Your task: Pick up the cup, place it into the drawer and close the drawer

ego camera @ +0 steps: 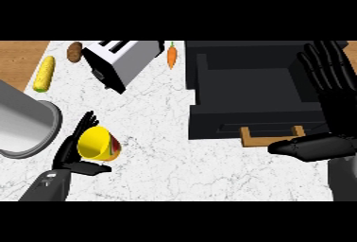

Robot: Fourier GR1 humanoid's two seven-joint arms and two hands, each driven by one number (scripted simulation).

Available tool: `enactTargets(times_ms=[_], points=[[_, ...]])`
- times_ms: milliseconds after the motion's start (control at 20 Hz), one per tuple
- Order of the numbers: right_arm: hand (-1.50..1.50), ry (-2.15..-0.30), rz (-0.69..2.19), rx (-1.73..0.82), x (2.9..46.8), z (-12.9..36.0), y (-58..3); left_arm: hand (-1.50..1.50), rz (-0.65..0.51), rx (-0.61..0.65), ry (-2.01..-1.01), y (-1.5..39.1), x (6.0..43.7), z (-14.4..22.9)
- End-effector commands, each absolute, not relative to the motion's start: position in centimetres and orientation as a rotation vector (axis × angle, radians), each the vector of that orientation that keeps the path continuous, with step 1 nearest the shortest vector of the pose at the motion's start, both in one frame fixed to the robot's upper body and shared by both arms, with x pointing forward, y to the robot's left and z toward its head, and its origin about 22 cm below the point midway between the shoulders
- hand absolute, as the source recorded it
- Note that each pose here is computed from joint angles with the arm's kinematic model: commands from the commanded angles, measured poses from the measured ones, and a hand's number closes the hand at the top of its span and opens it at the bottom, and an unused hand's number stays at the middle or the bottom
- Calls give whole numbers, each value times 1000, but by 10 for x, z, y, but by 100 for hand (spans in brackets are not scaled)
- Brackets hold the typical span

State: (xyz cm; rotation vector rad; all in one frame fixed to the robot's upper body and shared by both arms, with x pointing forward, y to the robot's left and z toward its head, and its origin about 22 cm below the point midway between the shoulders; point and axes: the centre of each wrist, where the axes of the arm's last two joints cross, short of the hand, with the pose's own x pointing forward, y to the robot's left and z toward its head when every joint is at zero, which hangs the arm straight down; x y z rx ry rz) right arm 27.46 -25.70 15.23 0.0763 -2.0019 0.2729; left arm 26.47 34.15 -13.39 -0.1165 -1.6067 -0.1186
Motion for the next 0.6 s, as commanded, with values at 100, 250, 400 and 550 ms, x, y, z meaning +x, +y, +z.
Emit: enactTargets(times_ms=[100,250,400,550], points=[[-150,-2004,308,87,278,157,-256,-150,-93,-233,-1698,329,270,-136],[-150,-2014,300,82,276,163,-242,-150,-97,-271,-1675,337,268,-134],[-150,-1986,272,78,276,149,-259,-150,-70,-355,-1669,330,278,-130],[-150,-1990,299,67,276,153,-257,150,-67,-471,-1671,315,288,-127]])
